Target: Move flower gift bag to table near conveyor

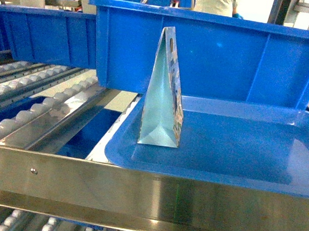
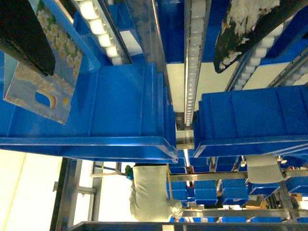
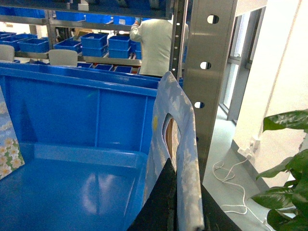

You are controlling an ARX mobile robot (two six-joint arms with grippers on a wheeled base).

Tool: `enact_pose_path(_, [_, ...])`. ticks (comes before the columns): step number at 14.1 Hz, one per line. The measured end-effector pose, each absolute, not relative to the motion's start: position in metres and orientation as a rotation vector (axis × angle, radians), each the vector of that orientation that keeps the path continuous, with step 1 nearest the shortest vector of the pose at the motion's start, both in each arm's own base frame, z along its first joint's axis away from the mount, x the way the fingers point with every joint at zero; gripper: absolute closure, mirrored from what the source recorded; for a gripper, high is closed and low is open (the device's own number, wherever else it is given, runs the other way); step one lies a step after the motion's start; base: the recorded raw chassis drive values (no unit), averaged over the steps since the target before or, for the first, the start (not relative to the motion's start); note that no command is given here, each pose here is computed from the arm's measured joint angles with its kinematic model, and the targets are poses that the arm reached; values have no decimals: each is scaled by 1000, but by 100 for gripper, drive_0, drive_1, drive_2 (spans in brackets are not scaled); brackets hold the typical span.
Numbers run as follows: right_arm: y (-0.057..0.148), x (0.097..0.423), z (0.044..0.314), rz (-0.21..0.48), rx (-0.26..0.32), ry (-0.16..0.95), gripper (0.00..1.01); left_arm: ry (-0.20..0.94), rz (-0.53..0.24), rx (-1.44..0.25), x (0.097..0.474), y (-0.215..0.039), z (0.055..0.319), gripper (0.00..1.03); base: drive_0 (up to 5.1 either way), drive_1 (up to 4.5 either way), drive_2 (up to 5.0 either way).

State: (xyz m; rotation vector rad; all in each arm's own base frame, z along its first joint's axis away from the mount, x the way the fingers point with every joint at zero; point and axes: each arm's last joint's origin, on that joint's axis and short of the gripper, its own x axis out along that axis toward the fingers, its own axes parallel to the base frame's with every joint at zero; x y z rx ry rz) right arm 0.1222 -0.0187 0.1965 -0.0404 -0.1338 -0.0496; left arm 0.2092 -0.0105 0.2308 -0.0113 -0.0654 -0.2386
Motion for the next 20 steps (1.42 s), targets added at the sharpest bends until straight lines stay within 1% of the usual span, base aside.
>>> enact_pose_path(2, [-19, 122, 196, -50, -41, -134, 99, -64, -246, -12, 215, -13, 233, 5, 0, 0, 0])
enact_pose_path(4, [-19, 122, 196, -50, -40, -134, 99, -69, -254, -14, 229, -21, 243, 5, 0, 0, 0])
enact_pose_path(5, [-19, 122, 196, -50, -40, -134, 99, -70, -261, -16, 239, -29, 251, 5, 0, 0, 0])
enact_pose_path(8, [-19, 122, 196, -50, -40, -134, 99, -120, -332, -23, 269, -61, 280, 5, 0, 0, 0])
enact_pose_path(9, [-19, 122, 196, -50, -40, -134, 99, -132, -349, -22, 276, -73, 286, 5, 0, 0, 0])
enact_pose_path(10, [-19, 122, 196, -50, -41, -134, 99, -124, -351, -13, 283, -86, 286, 5, 0, 0, 0])
enact_pose_path(11, [-19, 122, 196, -50, -40, -134, 99, -106, -355, -7, 288, -98, 282, 5, 0, 0, 0])
enact_pose_path(12, [-19, 122, 196, -50, -40, -134, 99, -42, -344, 8, 294, -121, 267, 5, 0, 0, 0])
enact_pose_path(16, [-19, 122, 196, -50, -40, -133, 99, 53, -332, 47, 311, -151, 250, 5, 0, 0, 0])
enact_pose_path(19, [-19, 122, 196, -50, -40, -134, 99, 138, -365, 60, 322, -172, 232, 5, 0, 0, 0])
enact_pose_path(20, [-19, 122, 196, -50, -40, -134, 99, 158, -368, 56, 323, -175, 229, 5, 0, 0, 0])
